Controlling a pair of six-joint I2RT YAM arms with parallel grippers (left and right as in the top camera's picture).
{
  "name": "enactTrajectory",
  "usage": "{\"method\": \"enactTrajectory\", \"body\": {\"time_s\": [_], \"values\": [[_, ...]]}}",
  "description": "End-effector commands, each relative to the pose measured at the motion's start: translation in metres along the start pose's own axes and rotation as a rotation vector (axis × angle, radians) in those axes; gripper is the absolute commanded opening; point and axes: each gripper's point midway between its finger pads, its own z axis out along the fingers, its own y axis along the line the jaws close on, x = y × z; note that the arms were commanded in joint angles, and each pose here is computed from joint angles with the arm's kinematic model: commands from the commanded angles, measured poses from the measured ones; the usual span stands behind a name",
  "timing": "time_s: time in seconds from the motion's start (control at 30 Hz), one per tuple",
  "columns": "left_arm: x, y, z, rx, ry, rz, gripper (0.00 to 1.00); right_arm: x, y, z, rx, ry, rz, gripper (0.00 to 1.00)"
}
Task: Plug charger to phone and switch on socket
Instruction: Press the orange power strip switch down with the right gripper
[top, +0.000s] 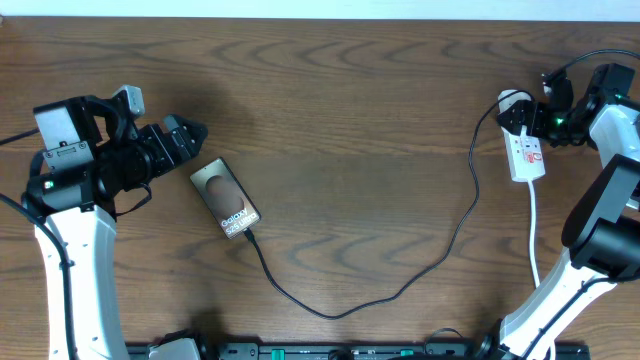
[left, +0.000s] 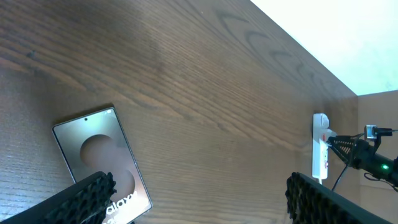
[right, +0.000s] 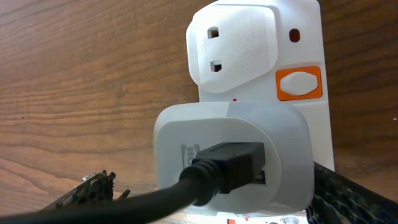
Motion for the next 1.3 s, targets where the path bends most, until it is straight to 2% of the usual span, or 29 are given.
{"method": "enactTrajectory", "body": {"time_s": [0.0,0.23,0.67,0.93,1.27], "values": [[0.001,-0.001,0.000,0.008,0.004,0.014,0.91,0.055,0.035,0.047,-0.172,0.169,0.101,0.93],[0.001,-0.001,0.000,0.008,0.004,0.014,0.91,0.047,0.014,0.033,-0.084,0.172,0.117,0.93],[0.001,-0.001,0.000,0.008,0.005,0.014,0.91,0.003,-0.011,-0.018,0.010,0.112,0.123,0.93],[0.001,-0.001,0.000,0.008,0.005,0.013,0.91,-0.001,-0.011,-0.022,0.022,0.113,0.034,0.94],[0.001,-0.001,0.000,0.008,0.004,0.014,0.91,-0.004,-0.003,-0.018,-0.006,0.104,0.053,0.95]]}}
